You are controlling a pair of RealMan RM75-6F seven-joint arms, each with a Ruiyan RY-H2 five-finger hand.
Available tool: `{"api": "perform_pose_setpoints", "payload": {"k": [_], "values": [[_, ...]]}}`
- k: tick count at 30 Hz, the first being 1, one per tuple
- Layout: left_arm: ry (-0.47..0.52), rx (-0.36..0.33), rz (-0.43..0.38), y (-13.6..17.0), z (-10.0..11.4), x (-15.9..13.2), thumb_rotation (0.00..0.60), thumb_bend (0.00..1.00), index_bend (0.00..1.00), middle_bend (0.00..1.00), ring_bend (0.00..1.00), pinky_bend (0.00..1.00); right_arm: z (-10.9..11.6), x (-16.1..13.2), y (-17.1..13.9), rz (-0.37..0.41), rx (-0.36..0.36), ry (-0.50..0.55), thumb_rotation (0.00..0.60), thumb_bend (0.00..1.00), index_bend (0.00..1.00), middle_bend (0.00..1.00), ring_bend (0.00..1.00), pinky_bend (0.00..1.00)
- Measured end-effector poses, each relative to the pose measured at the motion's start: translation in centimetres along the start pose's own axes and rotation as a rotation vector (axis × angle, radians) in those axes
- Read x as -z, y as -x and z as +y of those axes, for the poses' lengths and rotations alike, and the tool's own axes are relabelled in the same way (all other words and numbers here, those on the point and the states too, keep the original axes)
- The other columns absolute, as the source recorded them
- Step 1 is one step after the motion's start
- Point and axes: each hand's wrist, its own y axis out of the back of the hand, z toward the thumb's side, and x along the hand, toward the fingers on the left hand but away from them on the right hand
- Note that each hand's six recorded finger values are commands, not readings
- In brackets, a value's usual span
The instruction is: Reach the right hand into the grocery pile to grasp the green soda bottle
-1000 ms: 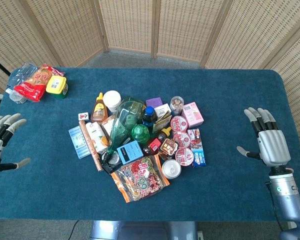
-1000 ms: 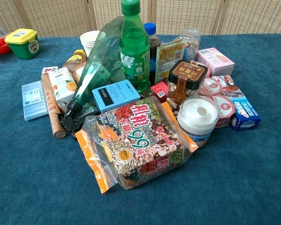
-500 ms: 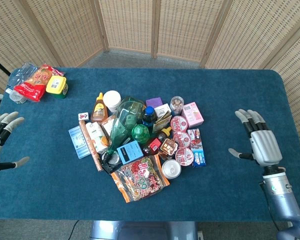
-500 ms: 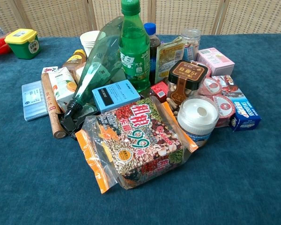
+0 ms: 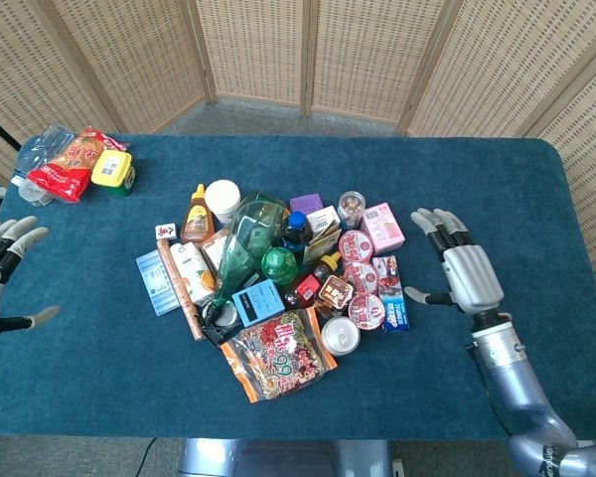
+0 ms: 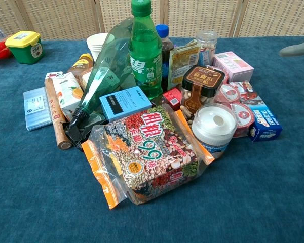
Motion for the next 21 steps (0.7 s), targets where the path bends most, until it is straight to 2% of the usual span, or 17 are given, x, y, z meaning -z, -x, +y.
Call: {"api": "perform_pose_setpoints", "payload": {"k": [11,21], "values": [[0.005,-0.001,0.016,-0.3,0.0,0.6,0.600,0.00,0.12,0.00,0.00,0.00,-3.0,-2.7,2.4,0.055,-0.032,0.052,0.600,0.00,0.00,0.00,0.00,0.00],[0.004,0.005,0.051,-0.5,-0.2,1.8,0.600,0.00,0.12,0.00,0.00,0.00,-4.6,-5.8,4.0,0.140,-0.052,0.086,0.600,0.00,0.00,0.00,0.00,0.00]]}}
